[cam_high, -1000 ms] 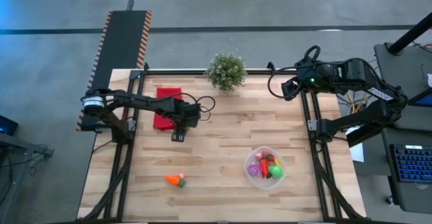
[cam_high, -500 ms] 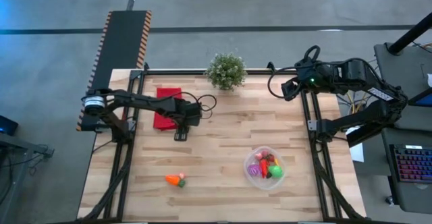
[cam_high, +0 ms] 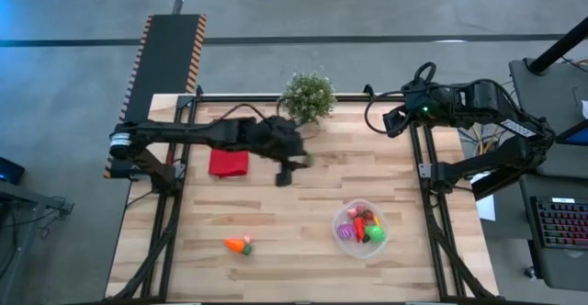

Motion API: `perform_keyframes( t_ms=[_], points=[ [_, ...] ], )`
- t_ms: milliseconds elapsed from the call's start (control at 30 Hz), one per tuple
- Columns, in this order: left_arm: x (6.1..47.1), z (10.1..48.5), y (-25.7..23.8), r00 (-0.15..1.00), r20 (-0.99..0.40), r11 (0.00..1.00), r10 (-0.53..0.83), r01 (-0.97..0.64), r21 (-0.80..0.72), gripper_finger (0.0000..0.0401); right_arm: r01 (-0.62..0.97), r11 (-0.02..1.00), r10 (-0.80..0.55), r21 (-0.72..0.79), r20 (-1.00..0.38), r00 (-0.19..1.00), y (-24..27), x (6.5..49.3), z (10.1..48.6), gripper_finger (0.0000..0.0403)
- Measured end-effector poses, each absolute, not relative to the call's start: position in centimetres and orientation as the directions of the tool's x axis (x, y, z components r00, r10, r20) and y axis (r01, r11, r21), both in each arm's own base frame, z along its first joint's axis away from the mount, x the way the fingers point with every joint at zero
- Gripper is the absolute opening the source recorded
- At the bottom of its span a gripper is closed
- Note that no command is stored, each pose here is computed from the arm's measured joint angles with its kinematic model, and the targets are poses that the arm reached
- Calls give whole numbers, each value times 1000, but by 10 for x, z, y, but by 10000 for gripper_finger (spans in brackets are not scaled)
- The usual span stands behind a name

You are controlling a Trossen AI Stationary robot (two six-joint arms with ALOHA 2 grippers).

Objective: Pick and placing Produce into tupperware
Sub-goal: Put the red strawberry into the transparent bin

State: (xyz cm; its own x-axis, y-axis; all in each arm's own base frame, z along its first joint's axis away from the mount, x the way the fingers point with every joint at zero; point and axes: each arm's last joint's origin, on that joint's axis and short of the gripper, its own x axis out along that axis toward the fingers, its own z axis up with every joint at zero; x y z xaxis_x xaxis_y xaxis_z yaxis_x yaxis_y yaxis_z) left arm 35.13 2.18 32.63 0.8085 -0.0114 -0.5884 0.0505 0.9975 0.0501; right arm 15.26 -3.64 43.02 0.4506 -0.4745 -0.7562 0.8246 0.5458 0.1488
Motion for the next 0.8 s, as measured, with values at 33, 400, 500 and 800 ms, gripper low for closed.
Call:
perform_keyframes(
  t_ms=[33, 400, 500, 800],
  points=[
    [359, 333, 19, 833, -553, 997, -22, 61, 53, 136, 825, 546, -475, 149, -756, 451, -36, 153, 430, 249],
    [444, 304, -35, 785, -596, 974, -170, 226, 20, 136, 823, 541, -458, 171, -761, 459, -36, 151, 431, 249],
    [462, 295, -49, 770, -600, 962, -219, 274, 0, 136, 825, 537, -456, 176, -762, 460, -35, 150, 431, 249],
    [487, 256, -85, 677, -676, 933, -291, 357, -44, 136, 835, 516, -455, 192, -764, 457, -35, 148, 431, 249]
  ],
)
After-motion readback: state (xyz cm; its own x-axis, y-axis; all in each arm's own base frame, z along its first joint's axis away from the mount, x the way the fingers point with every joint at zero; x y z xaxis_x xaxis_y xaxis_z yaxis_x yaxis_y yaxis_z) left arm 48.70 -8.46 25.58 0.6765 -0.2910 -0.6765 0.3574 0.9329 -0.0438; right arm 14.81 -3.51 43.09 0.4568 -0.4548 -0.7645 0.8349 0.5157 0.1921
